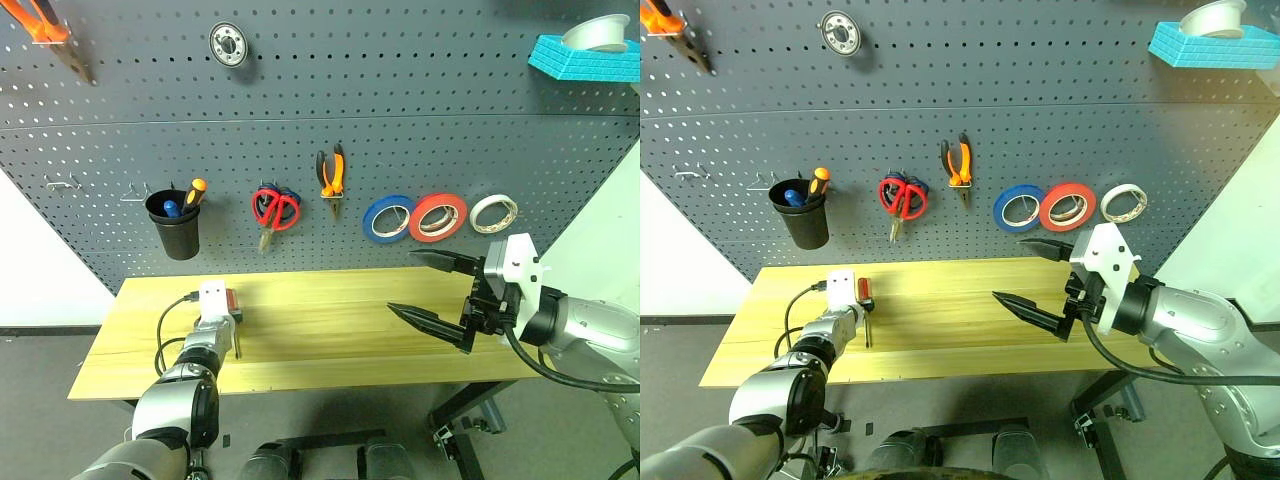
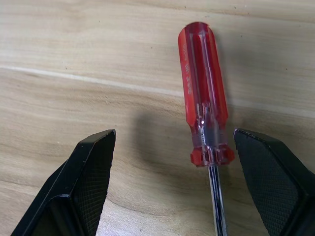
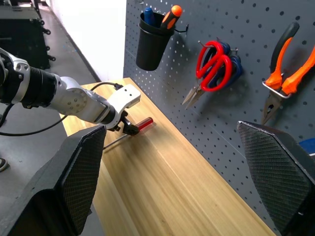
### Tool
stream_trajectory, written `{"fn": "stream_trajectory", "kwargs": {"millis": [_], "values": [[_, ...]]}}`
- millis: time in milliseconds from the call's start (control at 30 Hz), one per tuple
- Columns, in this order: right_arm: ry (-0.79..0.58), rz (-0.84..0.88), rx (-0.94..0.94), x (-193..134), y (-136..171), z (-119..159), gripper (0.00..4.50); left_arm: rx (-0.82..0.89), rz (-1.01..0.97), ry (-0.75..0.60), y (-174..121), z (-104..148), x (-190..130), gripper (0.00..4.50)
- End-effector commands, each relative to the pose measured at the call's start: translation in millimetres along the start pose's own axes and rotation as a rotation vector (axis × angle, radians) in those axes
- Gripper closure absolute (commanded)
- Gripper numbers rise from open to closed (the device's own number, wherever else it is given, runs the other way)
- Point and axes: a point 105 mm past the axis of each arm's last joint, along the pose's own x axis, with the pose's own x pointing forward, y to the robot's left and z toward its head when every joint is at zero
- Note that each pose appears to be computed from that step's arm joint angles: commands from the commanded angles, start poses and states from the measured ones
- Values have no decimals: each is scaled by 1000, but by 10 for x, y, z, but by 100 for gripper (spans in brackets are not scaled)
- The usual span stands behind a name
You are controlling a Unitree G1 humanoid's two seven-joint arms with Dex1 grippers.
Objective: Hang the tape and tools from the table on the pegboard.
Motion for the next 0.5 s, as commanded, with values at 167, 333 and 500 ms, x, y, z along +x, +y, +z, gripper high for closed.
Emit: {"fn": "stream_trajectory", "kwargs": {"millis": [167,333,500], "values": [[-20,1,-39,-41,24,122,0,-35,-25,-52,-81,205,-8,50],[-15,1,-35,-39,24,121,0,-70,-47,-29,-146,188,-12,50],[-10,-2,-29,-40,28,113,0,-78,-41,-22,-127,169,-9,50]]}}
